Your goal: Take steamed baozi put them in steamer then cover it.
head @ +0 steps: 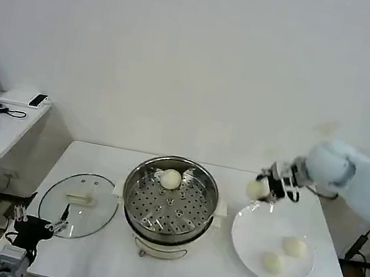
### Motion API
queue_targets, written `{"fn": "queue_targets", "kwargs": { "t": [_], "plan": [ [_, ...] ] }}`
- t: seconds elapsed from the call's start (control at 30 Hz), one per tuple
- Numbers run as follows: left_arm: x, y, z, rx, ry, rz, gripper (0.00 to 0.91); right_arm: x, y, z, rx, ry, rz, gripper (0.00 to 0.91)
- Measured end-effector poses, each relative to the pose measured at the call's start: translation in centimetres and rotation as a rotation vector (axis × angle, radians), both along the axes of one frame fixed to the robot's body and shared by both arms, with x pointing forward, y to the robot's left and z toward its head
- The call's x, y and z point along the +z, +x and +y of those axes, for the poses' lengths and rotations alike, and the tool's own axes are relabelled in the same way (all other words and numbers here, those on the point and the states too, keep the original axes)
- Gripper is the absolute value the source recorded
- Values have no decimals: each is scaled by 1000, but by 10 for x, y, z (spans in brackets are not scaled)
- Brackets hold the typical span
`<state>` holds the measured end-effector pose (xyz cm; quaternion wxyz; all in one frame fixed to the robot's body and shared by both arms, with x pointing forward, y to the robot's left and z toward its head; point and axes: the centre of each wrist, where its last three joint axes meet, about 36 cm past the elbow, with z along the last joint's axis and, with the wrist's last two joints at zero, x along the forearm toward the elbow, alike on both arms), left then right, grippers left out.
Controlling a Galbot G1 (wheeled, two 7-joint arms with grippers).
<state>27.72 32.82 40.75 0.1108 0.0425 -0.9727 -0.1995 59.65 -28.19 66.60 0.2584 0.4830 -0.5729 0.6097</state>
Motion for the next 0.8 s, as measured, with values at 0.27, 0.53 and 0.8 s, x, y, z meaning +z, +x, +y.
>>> {"fn": "queue_targets", "kwargs": {
  "t": [0.27,0.53,0.8],
  "plan": [
    [5,3,5,8,-3,-15,907,46,2,80,46,88,-43,645],
    [8,1,3,22,-17,-30,907,36,-2,172,51,150,14,645],
    [13,0,0,35,-33,-47,907,2,-7,241,24,138,137,645]
  ]
}}
